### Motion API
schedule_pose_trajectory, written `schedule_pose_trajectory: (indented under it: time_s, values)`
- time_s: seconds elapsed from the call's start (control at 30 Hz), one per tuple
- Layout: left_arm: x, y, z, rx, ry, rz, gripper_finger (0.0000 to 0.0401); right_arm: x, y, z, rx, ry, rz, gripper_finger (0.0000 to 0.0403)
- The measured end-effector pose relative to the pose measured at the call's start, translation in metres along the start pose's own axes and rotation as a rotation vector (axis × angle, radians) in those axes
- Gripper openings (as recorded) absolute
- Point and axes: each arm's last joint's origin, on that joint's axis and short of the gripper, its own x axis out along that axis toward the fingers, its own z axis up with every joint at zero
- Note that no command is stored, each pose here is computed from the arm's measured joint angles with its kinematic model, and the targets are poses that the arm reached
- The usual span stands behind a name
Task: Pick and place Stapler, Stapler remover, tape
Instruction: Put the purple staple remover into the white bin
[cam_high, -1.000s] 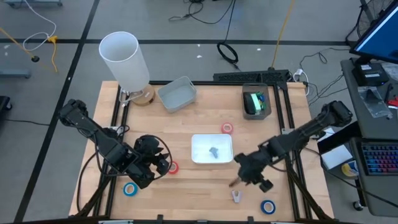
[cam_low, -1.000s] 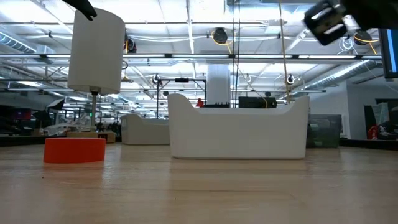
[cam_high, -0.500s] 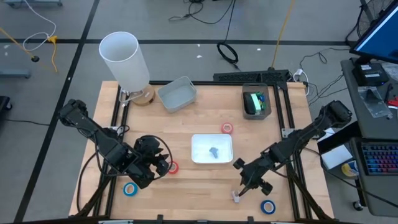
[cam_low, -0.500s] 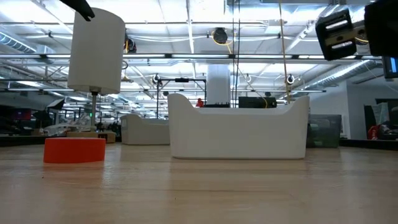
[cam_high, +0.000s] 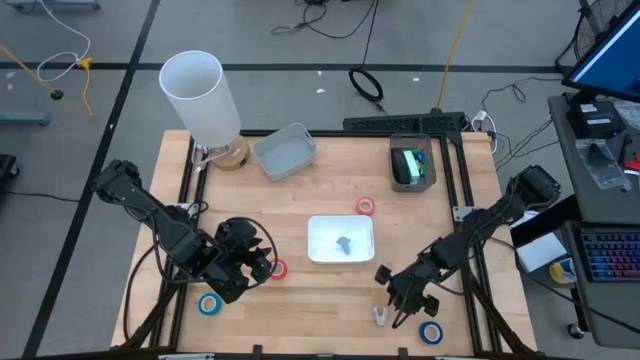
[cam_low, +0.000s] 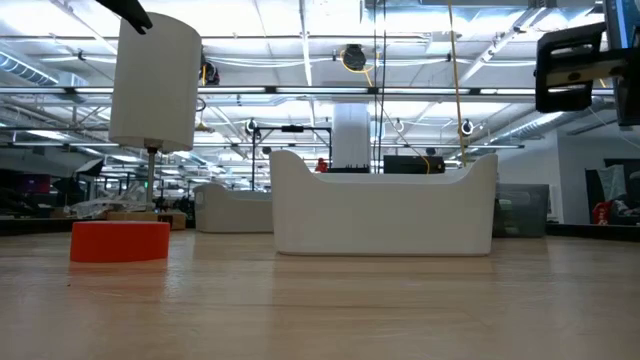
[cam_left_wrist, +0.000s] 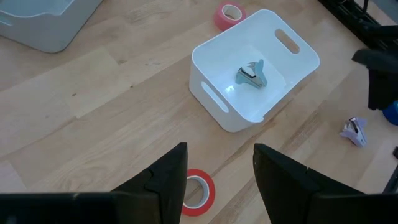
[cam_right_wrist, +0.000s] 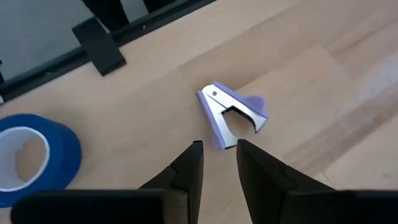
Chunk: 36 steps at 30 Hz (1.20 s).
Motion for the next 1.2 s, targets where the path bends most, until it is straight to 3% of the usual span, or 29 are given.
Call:
schedule_pose_trajectory:
  time_s: [0.77,1.2]
  values:
    - [0.003,0.001,0.004,-0.012,-0.008,0.014,0.0182,0.04,0.001,-0.005,-0.208,0.001,0.014,0.0087]
    - [0.01,0.003,0.013,0.008,-0.018,0.038,0.0182,0.042,0.0,-0.004,-0.206,0.009,-0.02,0.0009]
